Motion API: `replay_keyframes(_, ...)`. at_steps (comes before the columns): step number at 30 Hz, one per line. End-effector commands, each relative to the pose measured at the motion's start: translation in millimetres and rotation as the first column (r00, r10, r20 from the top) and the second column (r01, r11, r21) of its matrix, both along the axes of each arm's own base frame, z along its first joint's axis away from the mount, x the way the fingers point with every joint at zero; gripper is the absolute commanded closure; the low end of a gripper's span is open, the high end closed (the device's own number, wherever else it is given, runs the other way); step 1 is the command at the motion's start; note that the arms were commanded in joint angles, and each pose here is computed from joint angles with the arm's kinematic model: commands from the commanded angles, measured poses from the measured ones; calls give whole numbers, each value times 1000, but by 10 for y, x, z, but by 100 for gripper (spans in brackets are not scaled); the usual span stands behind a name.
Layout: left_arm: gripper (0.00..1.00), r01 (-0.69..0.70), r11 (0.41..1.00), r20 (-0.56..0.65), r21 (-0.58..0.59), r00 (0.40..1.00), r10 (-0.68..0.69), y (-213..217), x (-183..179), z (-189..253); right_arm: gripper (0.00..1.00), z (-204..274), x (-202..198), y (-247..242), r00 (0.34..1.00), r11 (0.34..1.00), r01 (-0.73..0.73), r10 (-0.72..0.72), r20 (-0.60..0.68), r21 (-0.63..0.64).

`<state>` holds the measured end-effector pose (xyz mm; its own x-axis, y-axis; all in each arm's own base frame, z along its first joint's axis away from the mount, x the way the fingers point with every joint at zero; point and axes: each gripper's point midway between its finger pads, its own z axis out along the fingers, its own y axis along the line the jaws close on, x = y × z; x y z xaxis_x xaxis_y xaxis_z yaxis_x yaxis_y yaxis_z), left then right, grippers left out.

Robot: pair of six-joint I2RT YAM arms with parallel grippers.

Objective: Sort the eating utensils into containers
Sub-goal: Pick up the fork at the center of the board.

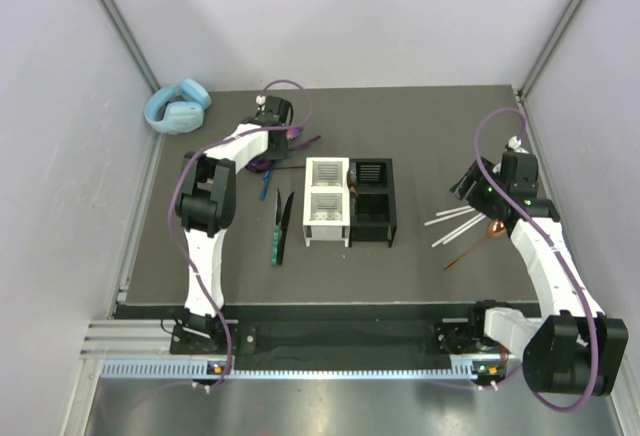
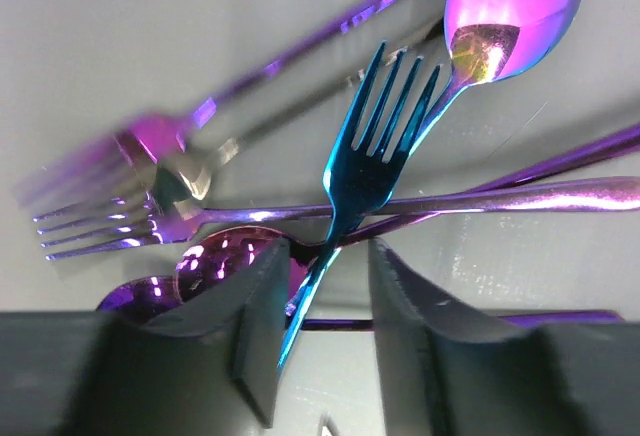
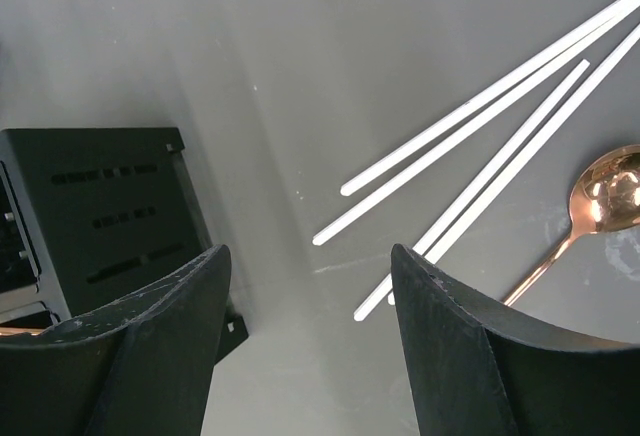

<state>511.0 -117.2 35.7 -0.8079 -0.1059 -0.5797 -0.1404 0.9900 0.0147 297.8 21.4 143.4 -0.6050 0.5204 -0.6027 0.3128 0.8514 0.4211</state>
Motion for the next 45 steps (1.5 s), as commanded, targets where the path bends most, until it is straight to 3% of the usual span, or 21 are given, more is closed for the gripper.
replay_keyframes(1,65,2,1000,64,-6,998,-2,-6,121,235,35,56,69,1,999,1000,-14,14,43,-5)
replay_keyframes(4,75,5,1000,51,-4,999,-5,-8,110,191,35,44,62,2,999,1000,-16,16,42,-4)
replay_keyframes(7,100,-1,1000,38,-5,999,1,-3,82,165,35,29,45,0,999,1000,-14,15,40,-5)
replay_keyframes(20,100,35,998,83,-57,996,-30,-65,9,423,35,-63,62,26,999,1000,-23,23,24,7)
replay_keyframes(34,100,76,981,177,-181,983,-44,-184,-292,1063,33,-223,78,42,1000,999,-27,28,-6,18)
replay_keyframes(40,100,53,982,272,-179,962,-3,-35,-531,1518,32,-200,88,36,1000,1000,-26,25,10,15)
replay_keyframes(45,100,163,948,433,-273,901,-30,-141,-790,2072,32,-250,89,46,1000,999,-30,30,3,19)
